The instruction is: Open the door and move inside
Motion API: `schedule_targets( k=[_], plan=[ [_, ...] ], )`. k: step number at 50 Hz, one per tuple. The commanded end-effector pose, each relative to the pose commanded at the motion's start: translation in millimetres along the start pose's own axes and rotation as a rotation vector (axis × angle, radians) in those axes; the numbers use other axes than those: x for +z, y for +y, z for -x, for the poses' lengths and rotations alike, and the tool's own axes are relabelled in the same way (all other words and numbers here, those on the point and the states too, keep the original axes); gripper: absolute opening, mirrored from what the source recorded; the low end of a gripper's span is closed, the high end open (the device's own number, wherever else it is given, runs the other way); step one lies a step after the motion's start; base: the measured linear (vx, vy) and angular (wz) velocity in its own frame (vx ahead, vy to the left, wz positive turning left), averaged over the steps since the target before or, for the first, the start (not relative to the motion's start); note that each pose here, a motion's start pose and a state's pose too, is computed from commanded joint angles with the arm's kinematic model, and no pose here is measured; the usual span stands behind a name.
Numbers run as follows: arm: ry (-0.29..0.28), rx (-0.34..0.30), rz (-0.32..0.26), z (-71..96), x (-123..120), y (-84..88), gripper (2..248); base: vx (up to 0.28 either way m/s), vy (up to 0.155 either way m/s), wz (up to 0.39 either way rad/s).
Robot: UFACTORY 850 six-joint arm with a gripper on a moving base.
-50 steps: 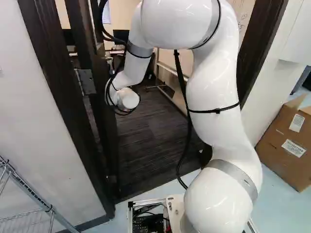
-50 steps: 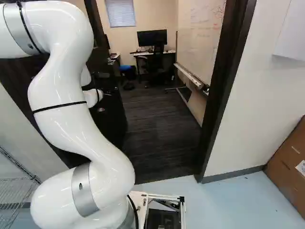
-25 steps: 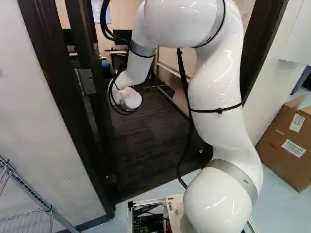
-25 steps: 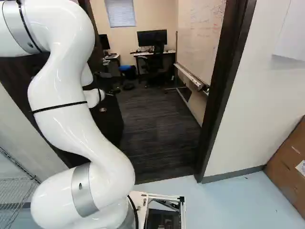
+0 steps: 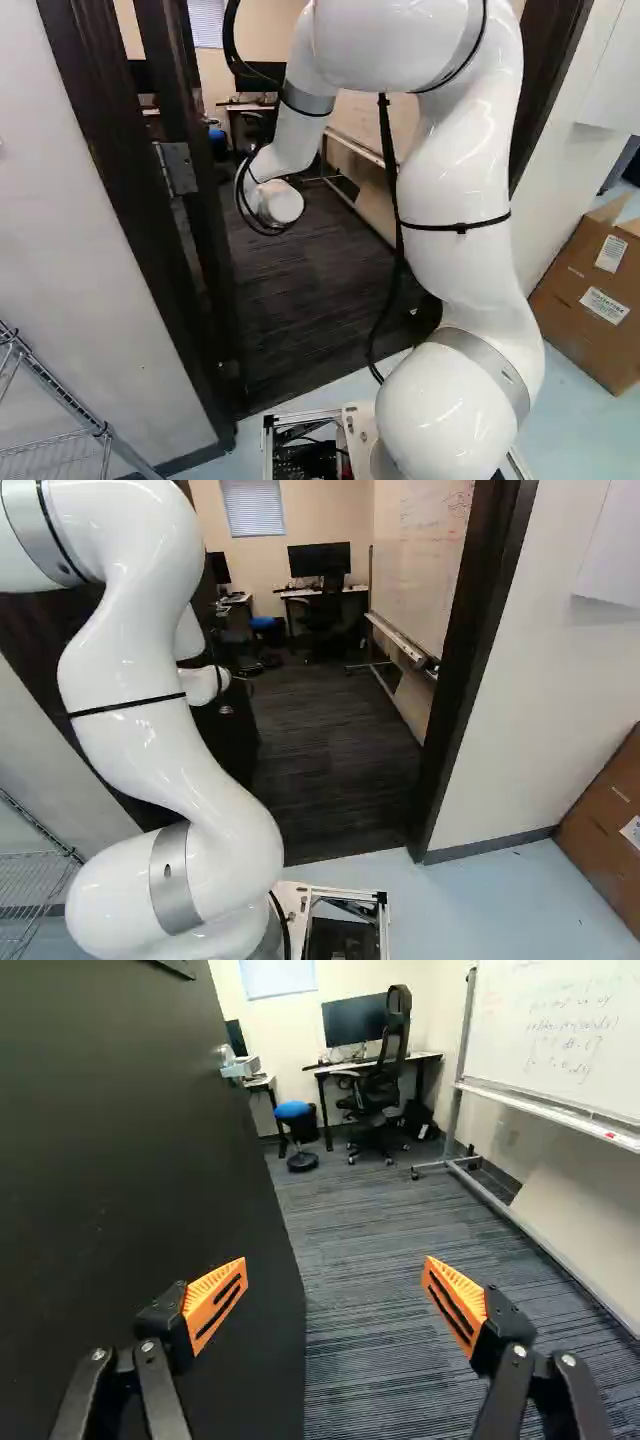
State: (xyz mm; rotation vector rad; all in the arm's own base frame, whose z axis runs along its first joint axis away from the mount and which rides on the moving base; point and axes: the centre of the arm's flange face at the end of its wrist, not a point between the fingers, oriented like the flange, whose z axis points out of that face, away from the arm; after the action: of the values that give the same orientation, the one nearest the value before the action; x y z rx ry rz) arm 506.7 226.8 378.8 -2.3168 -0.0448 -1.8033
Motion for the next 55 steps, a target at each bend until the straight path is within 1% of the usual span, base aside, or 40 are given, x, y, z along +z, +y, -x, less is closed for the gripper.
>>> schedule_targets(
  k=[5, 18, 31, 43, 55],
  plan=[
    [0.000, 0.002, 0.013, -1.1, -2, 7.6, 247, 0.000, 0.000, 0.000],
    [-0.001, 0.001, 0.014, -1.8, -4, 10.6, 247, 0.000, 0.000, 0.000],
    [-0.002, -0.003, 0.021, -3.9, -12, 20.4, 247, 0.000, 0.000, 0.000],
    [-0.005, -0.010, 0.030, -6.7, -24, 35.3, 247, 0.000, 0.000, 0.000],
    [-0.010, -0.019, 0.044, -9.3, -43, 55.5, 247, 0.000, 0.000, 0.000]
  ],
)
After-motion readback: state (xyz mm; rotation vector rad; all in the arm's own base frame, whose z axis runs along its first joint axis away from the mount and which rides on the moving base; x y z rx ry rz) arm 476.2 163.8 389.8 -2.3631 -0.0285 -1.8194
